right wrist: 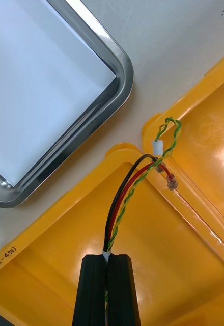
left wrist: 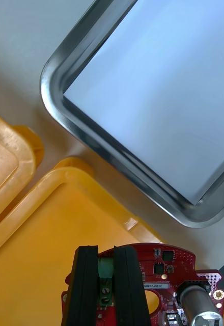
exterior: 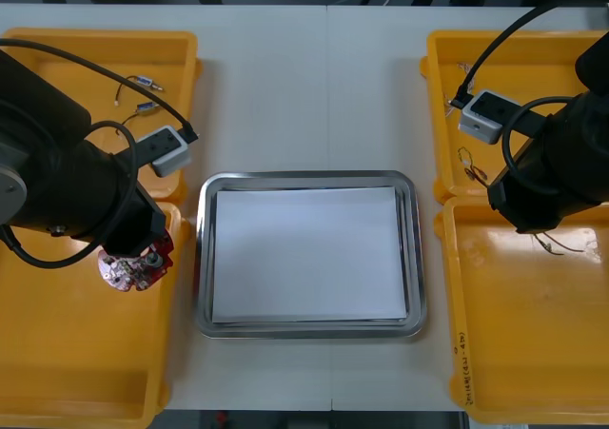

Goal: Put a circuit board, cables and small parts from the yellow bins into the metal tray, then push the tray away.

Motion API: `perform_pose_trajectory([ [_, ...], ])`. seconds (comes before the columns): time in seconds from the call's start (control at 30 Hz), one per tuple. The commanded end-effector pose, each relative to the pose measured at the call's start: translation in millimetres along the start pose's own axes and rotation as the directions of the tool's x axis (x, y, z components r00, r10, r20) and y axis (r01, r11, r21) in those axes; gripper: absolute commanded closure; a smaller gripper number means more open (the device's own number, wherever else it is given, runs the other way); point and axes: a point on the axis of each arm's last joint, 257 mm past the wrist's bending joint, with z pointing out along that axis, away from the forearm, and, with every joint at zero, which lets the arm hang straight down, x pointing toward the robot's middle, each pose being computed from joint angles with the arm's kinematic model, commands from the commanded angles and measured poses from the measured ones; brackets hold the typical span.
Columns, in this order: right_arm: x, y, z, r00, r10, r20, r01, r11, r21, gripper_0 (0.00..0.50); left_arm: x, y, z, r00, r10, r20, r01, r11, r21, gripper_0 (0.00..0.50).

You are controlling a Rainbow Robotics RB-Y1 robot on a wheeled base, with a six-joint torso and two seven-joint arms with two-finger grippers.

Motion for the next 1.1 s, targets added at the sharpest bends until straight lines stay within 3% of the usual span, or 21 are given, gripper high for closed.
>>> perform_pose_trajectory([
  [0.03,-7.9,-8.5,-12.9,0.996,-0.091,-0.001,0.091,0.994,0.068,0.500,-36.0,-18.4,-4.1,0.991,-0.114,0.071,0.114,0.993,-0.006,0.500],
  [0.6,-10.8,-4.8,-14.0,0.994,-0.107,0.012,0.106,0.992,0.066,0.500,-87.3,-63.3,35.7,0.985,-0.099,0.140,0.103,0.994,-0.025,0.500],
  [0.73,-11.7,-3.1,-13.9,0.994,-0.109,0.016,0.108,0.992,0.060,0.500,-88.0,-66.9,51.8,0.986,-0.084,0.147,0.091,0.995,-0.045,0.500],
  [1.1,-13.0,-0.4,-13.8,0.993,-0.114,0.021,0.112,0.992,0.051,0.500,-76.0,-81.8,78.4,0.988,-0.065,0.141,0.073,0.996,-0.054,0.500],
])
